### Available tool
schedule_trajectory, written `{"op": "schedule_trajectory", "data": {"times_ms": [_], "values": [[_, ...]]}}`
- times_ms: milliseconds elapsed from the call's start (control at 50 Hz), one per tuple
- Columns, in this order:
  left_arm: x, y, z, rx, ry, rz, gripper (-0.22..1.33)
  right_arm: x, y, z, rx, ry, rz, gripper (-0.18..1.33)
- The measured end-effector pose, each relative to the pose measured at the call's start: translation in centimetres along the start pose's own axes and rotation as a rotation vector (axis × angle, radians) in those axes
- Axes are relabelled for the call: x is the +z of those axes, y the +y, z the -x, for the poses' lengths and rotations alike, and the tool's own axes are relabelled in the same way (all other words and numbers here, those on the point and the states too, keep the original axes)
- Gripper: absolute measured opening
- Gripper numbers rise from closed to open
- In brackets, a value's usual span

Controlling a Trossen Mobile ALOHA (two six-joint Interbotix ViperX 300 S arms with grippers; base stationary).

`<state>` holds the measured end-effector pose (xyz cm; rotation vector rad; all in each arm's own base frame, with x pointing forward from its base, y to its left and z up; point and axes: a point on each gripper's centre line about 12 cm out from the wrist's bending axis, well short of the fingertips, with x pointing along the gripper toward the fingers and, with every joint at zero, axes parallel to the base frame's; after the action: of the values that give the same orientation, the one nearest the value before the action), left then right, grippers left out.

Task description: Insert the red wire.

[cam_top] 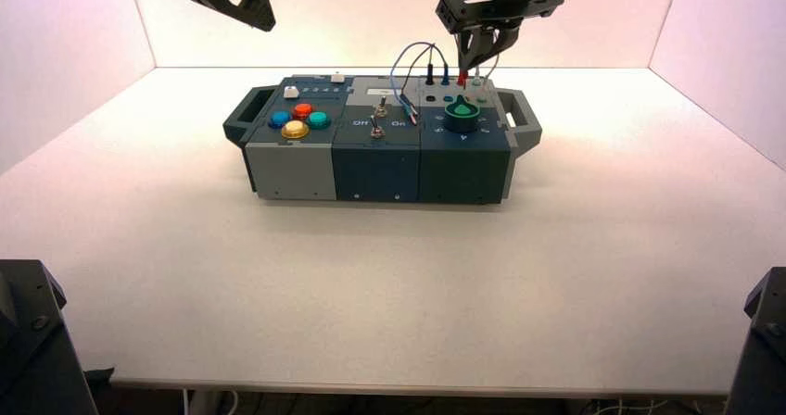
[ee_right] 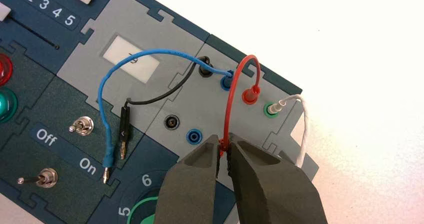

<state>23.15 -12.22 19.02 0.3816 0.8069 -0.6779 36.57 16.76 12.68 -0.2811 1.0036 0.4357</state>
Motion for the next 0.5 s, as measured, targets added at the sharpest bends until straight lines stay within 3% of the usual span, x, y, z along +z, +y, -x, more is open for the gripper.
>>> {"op": "schedule_trajectory", "data": {"times_ms": [500], "values": [[0.45,0.21,-0.66,-0.006,0.014,0.0,-0.16,-0.18,0.01,-0.26,0.001,0.009,-0.008,0.02]]}}
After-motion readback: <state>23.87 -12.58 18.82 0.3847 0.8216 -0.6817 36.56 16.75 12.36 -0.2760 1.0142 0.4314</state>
